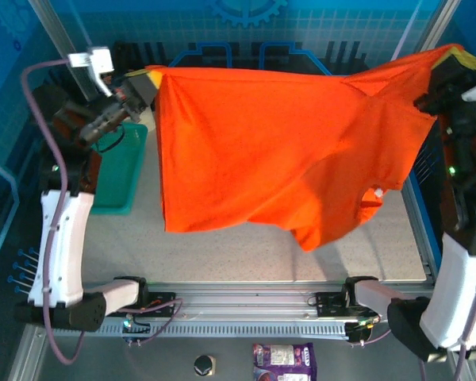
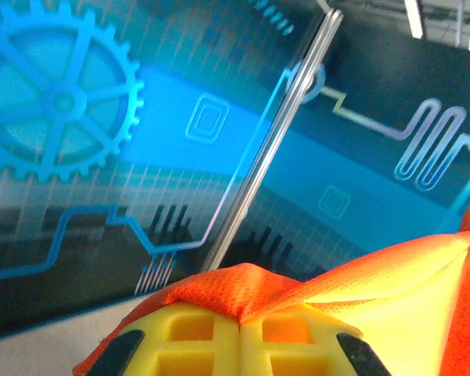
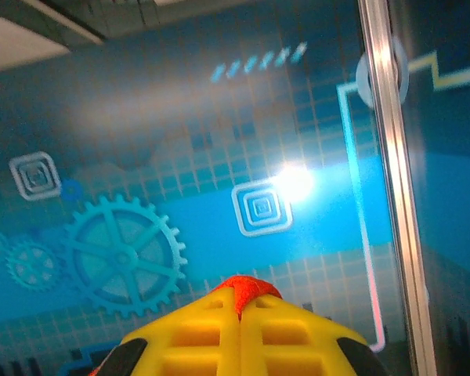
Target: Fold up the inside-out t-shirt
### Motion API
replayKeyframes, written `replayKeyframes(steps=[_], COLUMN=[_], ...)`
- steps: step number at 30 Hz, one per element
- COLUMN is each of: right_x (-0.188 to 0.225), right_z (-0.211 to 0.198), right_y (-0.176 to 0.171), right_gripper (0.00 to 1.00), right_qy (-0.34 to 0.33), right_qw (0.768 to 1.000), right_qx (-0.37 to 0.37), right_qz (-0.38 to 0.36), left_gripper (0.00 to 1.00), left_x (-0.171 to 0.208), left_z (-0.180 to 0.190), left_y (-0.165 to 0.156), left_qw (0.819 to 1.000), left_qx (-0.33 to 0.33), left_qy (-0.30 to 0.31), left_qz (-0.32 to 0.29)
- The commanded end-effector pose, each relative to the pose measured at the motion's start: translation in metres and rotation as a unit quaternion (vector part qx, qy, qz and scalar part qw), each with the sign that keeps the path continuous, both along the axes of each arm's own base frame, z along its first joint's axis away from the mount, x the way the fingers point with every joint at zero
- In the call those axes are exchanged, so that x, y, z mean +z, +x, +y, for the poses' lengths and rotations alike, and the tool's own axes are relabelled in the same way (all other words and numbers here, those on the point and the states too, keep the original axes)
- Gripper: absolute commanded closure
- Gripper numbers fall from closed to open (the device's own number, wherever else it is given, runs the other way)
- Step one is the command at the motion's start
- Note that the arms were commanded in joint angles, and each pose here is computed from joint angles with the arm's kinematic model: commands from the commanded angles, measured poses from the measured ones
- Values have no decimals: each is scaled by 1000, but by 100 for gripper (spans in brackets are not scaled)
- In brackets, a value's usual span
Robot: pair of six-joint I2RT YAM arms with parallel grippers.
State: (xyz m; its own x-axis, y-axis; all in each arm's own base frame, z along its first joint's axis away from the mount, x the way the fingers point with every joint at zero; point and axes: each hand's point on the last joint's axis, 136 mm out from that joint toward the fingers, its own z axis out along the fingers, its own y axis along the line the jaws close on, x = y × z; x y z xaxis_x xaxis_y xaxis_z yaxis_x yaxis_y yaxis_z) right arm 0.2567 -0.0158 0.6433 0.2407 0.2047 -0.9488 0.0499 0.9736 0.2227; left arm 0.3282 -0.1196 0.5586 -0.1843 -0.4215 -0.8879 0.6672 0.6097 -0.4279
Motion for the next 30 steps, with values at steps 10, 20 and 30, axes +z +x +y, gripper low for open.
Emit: replayKeyframes(steps=[10,20,30], right_x=[-89,-18,-174], right_z=[-54,-78,-56], right_y=[164,184,143], right_gripper=[100,100,100], right_qy=[82,138,203], right_qw=[992,990,965], right_qx=[-29,18,57], right_qz=[94,8,159], left_gripper=[100,100,100], left_x=[-82,2,-127], left_z=[-42,-37,-39], left_y=[149,204,187], left_qw=[994,990,974], left_qx=[-45,-123,-135], left_qy=[14,-64,-15], left_qz=[98,27,184])
